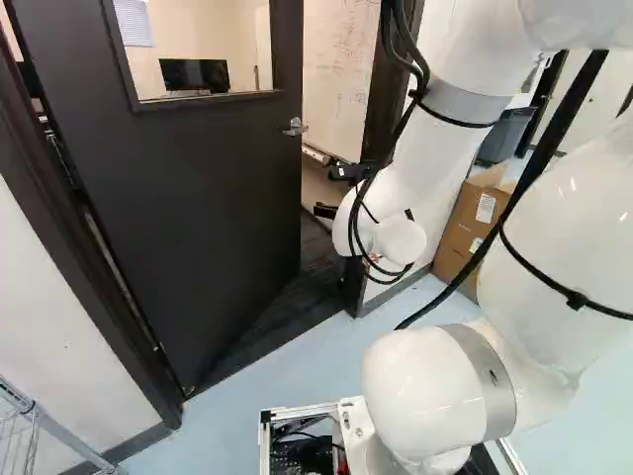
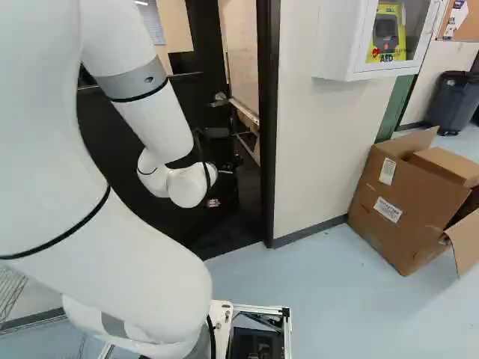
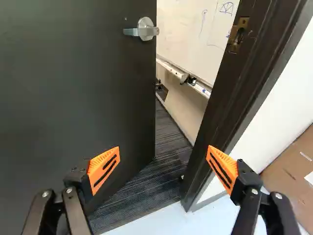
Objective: Open the door and move inside
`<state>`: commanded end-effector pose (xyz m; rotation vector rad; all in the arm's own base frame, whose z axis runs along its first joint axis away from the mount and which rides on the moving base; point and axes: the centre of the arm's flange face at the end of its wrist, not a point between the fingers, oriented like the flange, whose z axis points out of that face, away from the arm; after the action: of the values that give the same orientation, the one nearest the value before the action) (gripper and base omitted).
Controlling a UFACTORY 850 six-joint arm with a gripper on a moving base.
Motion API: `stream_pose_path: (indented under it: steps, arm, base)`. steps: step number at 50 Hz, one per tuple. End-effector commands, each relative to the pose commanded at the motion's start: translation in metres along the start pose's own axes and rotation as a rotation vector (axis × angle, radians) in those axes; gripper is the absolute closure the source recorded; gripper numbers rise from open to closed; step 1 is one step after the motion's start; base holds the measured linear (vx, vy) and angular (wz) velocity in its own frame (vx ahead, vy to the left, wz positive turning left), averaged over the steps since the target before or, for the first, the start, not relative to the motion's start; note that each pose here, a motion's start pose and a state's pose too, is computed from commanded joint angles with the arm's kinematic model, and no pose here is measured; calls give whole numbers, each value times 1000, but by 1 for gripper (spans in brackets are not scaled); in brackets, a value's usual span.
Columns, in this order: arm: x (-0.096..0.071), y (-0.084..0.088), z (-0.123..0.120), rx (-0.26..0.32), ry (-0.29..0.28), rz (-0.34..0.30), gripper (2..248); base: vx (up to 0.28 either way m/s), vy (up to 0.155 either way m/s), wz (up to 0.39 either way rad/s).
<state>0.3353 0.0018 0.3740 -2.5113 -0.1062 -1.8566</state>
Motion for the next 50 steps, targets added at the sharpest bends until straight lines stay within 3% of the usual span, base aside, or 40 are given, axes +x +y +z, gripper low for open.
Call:
stream_pose_path:
  steps: [50]
  arm:
    - [0,0,0,0,0,0,3]
  base:
    - [32,9,-5]
